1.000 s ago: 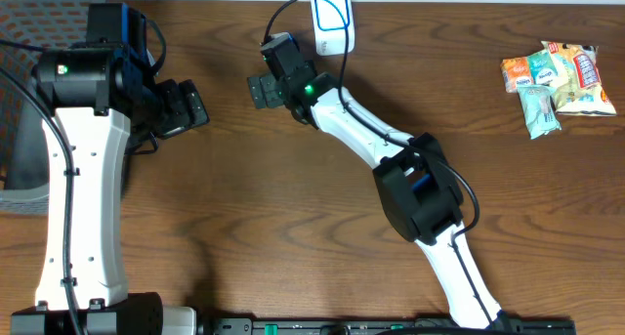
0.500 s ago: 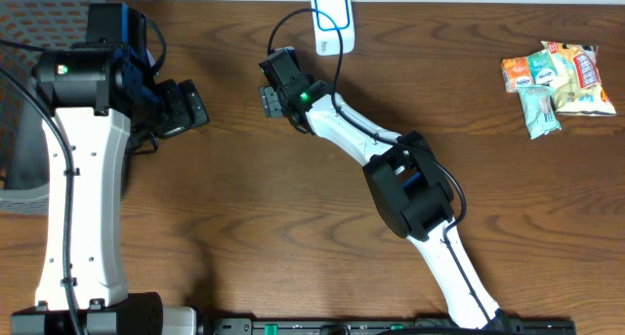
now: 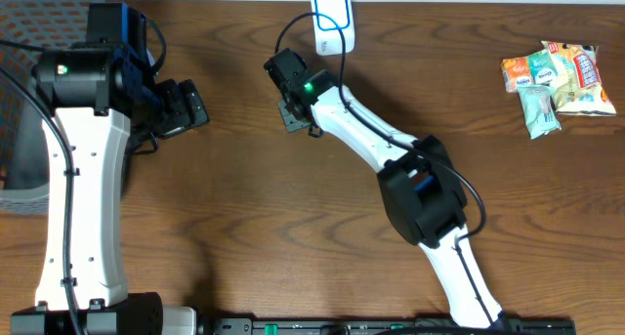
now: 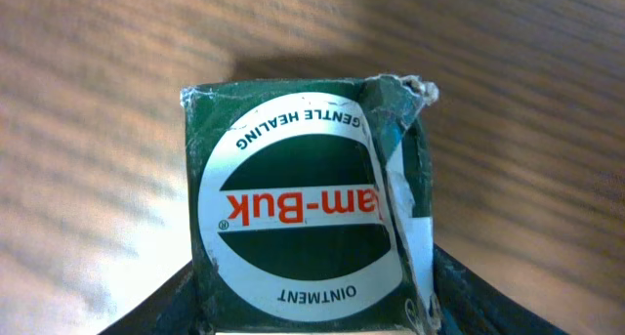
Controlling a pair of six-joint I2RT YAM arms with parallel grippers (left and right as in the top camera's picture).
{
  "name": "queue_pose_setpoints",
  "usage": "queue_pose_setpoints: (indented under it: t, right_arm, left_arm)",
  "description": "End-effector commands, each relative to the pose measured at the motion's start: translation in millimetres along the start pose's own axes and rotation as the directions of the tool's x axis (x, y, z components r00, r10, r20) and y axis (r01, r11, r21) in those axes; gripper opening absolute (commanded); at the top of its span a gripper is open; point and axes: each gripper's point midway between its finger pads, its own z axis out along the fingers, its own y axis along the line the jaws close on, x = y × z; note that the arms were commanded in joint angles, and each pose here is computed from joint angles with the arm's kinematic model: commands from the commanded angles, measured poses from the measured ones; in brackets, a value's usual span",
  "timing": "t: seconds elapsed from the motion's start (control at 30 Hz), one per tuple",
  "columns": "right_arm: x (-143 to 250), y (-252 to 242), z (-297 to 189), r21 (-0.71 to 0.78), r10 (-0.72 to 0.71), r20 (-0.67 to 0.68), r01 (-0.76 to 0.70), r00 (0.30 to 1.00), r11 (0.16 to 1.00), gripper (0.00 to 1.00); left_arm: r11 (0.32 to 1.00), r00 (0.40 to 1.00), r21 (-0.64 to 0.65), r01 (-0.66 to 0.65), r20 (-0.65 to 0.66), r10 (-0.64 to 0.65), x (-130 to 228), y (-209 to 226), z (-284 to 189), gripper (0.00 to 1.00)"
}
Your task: Scan the item barcode
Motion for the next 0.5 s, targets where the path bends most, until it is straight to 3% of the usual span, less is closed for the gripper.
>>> queue_pose_setpoints:
  t: [0.0, 0.13, 0.33, 0.47]
  right_arm:
    - [-20.4, -9.9, -53.0, -0.004, -0.073, 0.064, 0.074, 0.995, 0.997, 0.54]
    - [-24.2, -10.9, -53.4, -0.003, -0.097, 0.078, 0.098, 0.992, 0.995, 0.65]
    - [-19.0, -14.9, -50.7, 0.003, -0.103, 0.054, 0.103, 0.993, 0.995, 0.67]
    - [-14.7, -16.3, -50.4, 0.006, -0.108, 0.036, 0.108, 0.994, 0.994, 0.78]
  left_arm:
    - [1.000, 1.000, -0.006, 0.014, -0.008, -0.014, 1.0, 1.3, 1.8, 0.98]
    - [1.000, 1.000, -0.006, 0.014, -0.008, -0.014, 1.0, 1.3, 1.8, 0.98]
    - [1.000, 1.000, -0.006, 0.015, -0.008, -0.015, 1.0, 1.3, 1.8, 0.98]
    - [1.000, 1.000, -0.006, 0.015, -0.008, -0.015, 1.0, 1.3, 1.8, 0.98]
